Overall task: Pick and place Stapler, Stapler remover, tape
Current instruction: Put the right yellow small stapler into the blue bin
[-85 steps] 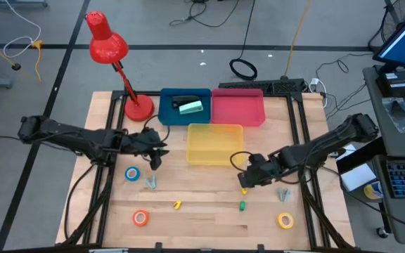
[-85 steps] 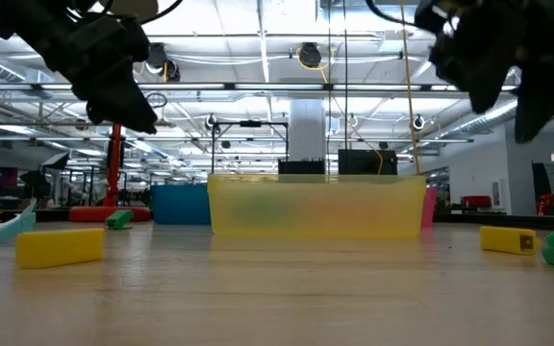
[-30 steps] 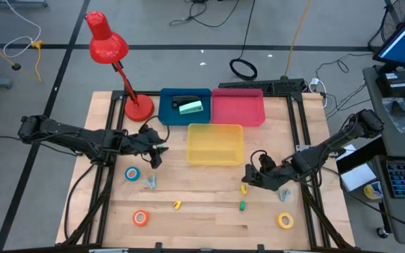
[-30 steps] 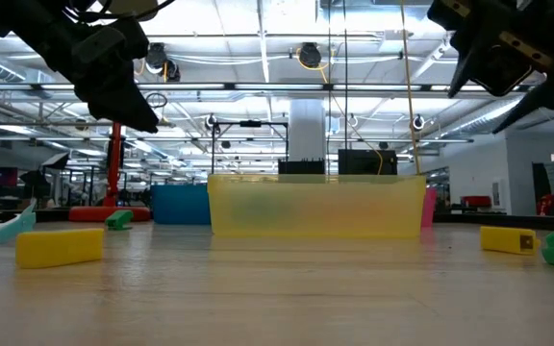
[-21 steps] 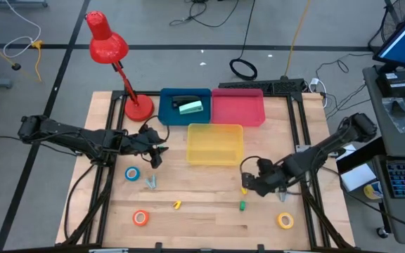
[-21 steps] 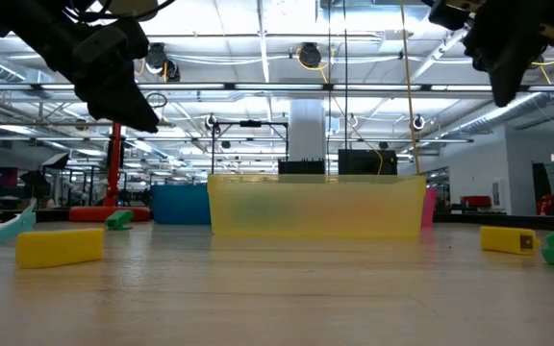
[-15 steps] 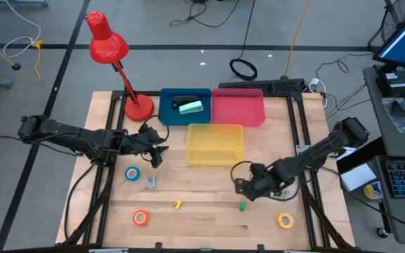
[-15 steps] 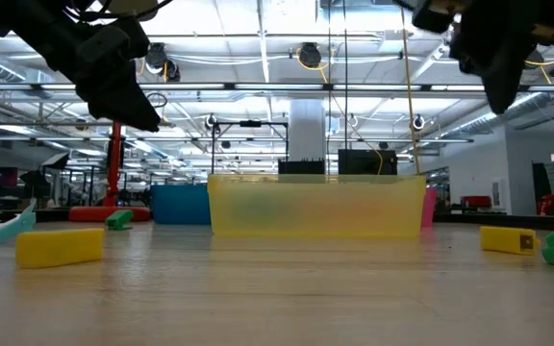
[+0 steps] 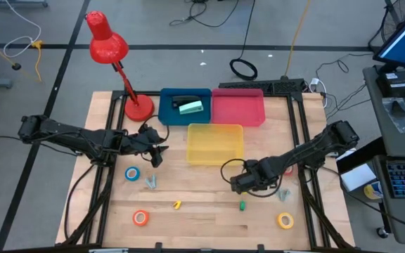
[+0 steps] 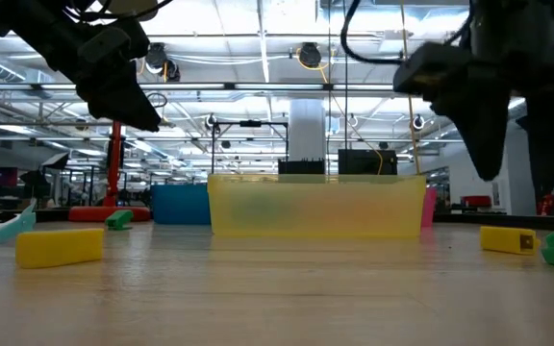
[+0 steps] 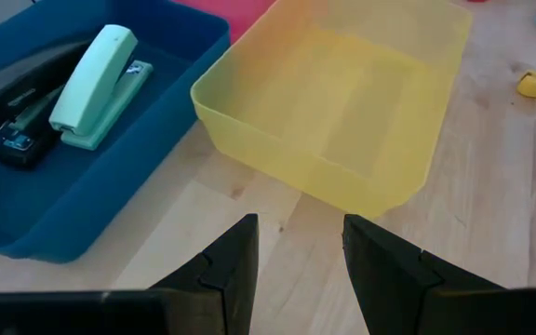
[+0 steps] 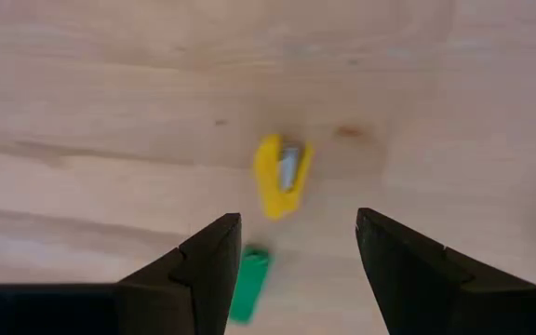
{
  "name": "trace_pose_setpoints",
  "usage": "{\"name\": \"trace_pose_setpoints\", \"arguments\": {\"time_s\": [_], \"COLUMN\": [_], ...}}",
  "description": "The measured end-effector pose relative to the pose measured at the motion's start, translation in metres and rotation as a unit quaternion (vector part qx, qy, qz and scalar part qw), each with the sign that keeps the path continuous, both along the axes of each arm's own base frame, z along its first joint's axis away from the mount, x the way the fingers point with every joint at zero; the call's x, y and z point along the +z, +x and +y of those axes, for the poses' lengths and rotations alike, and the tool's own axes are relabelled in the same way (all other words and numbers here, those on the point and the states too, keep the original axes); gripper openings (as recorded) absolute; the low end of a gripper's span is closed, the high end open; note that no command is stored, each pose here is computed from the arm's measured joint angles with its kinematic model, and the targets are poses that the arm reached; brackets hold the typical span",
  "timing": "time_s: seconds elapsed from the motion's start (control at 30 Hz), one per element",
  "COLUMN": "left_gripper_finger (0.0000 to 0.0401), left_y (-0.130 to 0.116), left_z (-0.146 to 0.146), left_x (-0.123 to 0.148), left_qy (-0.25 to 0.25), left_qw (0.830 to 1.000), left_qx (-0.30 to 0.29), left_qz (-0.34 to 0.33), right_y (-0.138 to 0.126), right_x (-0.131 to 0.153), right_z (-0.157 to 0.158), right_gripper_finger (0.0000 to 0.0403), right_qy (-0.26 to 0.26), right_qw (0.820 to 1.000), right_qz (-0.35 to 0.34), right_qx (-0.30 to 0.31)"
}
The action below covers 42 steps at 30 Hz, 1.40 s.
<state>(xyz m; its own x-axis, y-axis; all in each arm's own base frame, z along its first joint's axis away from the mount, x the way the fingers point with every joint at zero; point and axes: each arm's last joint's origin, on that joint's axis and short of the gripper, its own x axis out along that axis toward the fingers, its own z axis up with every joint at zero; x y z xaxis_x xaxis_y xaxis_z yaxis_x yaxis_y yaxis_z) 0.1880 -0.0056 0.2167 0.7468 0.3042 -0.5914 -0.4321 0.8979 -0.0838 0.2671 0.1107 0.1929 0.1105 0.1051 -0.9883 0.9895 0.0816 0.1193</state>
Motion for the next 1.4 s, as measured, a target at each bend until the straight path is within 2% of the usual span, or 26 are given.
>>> {"name": "trace_pose_setpoints", "arguments": {"time_s": [0.23, 0.43, 0.9, 1.1, 1.4], "left_gripper_finger": [0.0157, 0.0157, 0.0157, 0.0157, 0.0157], "left_y": [0.0, 0.0, 0.0, 0.0, 0.0], "left_z": [0.0, 0.0, 0.0, 0.0, 0.0], "left_x": [0.0, 0.0, 0.0, 0.0, 0.0], "left_qy": [0.0, 0.0, 0.0, 0.005, 0.004], "left_qw": [1.0, 1.0, 1.0, 1.0, 1.0], "left_qx": [0.0, 0.0, 0.0, 0.007, 0.008], "left_qz": [0.0, -0.001, -0.001, -0.001, -0.002], "right_y": [0.01, 0.011, -0.002, -0.014, -0.018], "right_x": [-0.014, -0.015, -0.049, -0.062, -0.071], "right_z": [-0.001, -0.002, -0.006, -0.011, -0.013], "right_gripper_finger": [0.0204, 0.0207, 0.0208, 0.0204, 0.0207], "right_qy": [-0.003, 0.001, 0.015, 0.008, 0.012], "right_qw": [1.0, 0.999, 0.999, 1.0, 1.0], "right_qz": [0.002, -0.003, -0.019, 0.006, -0.002], "right_qx": [0.021, 0.032, 0.023, 0.018, -0.006]}}
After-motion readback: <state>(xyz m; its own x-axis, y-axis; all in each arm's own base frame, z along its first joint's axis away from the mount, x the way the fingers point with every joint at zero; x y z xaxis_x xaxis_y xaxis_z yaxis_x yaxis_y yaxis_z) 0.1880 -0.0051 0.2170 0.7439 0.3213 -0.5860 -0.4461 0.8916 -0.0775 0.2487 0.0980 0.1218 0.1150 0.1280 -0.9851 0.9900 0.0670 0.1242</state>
